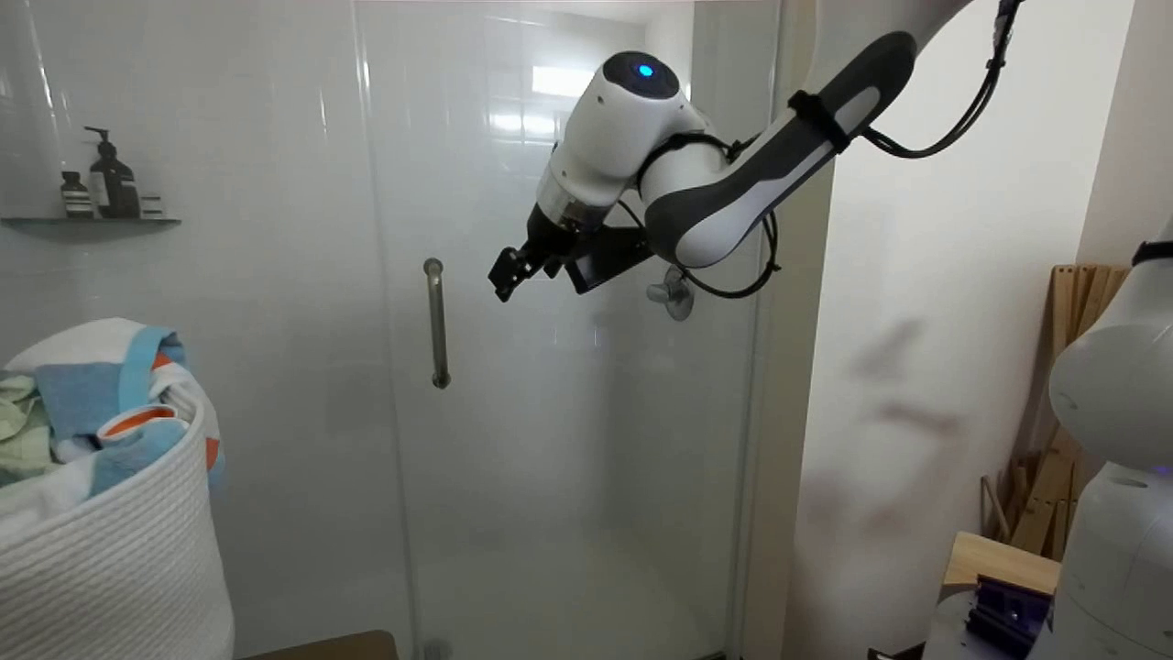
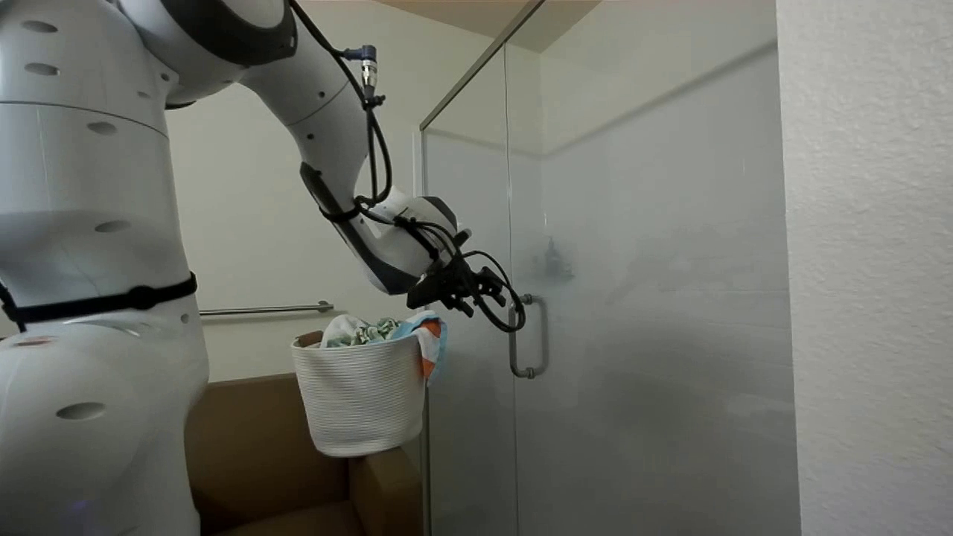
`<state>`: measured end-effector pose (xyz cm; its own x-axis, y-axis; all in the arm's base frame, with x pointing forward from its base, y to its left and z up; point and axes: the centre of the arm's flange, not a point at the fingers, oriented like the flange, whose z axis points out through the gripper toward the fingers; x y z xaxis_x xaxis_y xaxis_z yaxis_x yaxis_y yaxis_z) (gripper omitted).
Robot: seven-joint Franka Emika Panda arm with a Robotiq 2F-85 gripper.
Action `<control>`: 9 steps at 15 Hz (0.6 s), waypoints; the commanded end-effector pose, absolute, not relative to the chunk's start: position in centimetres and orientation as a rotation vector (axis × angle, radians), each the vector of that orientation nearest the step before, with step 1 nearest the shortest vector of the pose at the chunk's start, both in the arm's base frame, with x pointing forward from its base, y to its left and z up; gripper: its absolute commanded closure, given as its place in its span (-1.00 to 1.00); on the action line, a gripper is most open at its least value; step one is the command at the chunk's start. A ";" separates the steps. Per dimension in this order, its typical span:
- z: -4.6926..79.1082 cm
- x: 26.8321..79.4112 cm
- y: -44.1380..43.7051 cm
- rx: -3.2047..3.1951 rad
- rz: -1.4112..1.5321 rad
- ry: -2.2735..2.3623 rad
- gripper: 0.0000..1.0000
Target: Open the door
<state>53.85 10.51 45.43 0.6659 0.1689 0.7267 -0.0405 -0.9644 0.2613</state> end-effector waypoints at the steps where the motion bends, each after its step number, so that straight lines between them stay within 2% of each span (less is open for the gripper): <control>1: 40.4 59.0 12.4 2.593 1.274 0.131 -1.00; 8: 35.7 62.3 14.4 2.499 1.417 0.127 -1.00; 9: 38.1 60.6 13.9 2.530 1.373 0.147 -1.00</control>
